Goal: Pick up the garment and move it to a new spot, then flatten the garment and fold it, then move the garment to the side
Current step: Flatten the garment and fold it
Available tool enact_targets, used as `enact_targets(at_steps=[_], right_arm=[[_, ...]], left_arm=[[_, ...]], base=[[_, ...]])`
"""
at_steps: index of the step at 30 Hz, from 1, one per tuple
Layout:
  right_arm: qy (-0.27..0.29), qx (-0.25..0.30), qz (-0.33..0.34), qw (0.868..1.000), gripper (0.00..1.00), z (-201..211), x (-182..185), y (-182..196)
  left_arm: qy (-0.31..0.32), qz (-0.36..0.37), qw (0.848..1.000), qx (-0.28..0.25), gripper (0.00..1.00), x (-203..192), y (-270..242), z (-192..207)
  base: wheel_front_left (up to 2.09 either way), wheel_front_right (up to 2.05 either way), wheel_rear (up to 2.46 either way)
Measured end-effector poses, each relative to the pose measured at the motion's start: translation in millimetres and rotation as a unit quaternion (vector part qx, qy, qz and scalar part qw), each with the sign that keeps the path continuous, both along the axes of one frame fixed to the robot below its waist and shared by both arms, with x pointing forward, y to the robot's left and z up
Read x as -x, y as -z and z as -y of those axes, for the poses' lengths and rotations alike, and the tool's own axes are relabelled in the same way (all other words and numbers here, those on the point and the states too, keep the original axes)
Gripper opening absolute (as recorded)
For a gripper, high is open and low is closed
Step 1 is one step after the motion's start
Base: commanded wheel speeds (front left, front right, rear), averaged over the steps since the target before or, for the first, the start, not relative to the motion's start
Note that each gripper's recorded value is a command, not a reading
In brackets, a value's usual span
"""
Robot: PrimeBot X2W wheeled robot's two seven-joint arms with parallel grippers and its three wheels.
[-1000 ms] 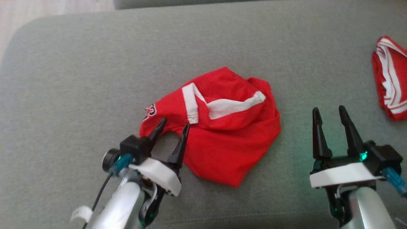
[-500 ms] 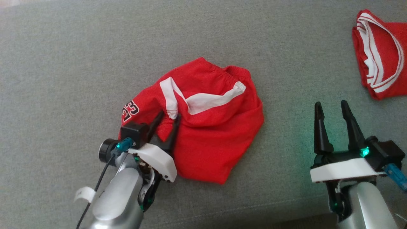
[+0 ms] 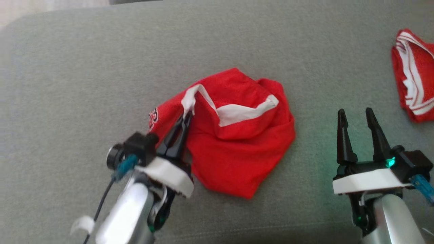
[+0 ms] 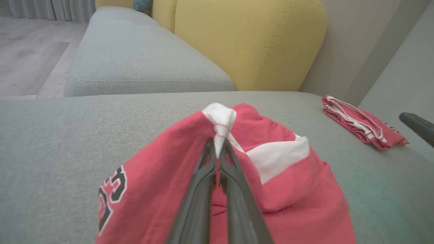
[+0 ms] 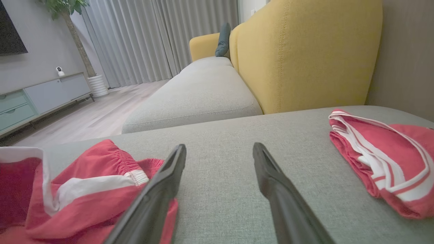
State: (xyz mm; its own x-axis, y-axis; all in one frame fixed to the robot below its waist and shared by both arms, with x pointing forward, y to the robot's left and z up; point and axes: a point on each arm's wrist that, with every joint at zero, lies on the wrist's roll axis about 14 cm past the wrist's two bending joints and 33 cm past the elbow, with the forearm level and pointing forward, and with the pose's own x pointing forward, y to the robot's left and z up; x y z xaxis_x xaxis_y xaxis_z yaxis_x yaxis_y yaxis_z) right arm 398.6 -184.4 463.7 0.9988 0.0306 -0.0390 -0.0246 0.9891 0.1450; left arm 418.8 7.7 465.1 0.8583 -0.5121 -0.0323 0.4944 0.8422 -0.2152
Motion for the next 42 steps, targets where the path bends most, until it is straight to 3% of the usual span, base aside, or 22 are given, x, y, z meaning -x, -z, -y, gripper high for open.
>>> enact_targets(at_steps=[8,23,24,25,26,34,42], right_arm=[[-0.03,0.002,0.009,1.0,1.0,-20,-3,-6],[-0.069,0.01,0.011,0.998,1.0,-46,-7,-11],[-0.068,0.01,0.01,0.998,1.0,-46,-6,-10],[-0.068,0.01,0.01,0.998,1.0,-45,-6,-10],[-0.067,0.01,0.009,0.998,1.0,-44,-5,-10],[-0.059,0.012,0.014,0.998,1.0,-39,-3,-14],[-0.054,0.013,0.03,0.998,1.0,-35,0,-26]], left_arm=[[-0.061,-0.003,0.998,-0.013,0.0,46,1,-54],[-0.136,-0.112,0.984,-0.04,0.0,93,60,-104],[-0.138,-0.119,0.982,-0.043,0.04,94,64,-107],[-0.14,-0.124,0.981,-0.047,0.33,95,67,-108],[-0.141,-0.131,0.98,-0.051,1.0,97,73,-110],[-0.184,-0.127,0.973,-0.061,1.0,90,74,-134],[-0.213,-0.047,0.975,-0.036,1.0,70,24,-144]], base=[[0.0,0.0,0.0],[0.0,0.0,0.0],[0.0,0.0,0.0],[0.0,0.0,0.0],[0.0,0.0,0.0],[0.0,0.0,0.0],[0.0,0.0,0.0]])
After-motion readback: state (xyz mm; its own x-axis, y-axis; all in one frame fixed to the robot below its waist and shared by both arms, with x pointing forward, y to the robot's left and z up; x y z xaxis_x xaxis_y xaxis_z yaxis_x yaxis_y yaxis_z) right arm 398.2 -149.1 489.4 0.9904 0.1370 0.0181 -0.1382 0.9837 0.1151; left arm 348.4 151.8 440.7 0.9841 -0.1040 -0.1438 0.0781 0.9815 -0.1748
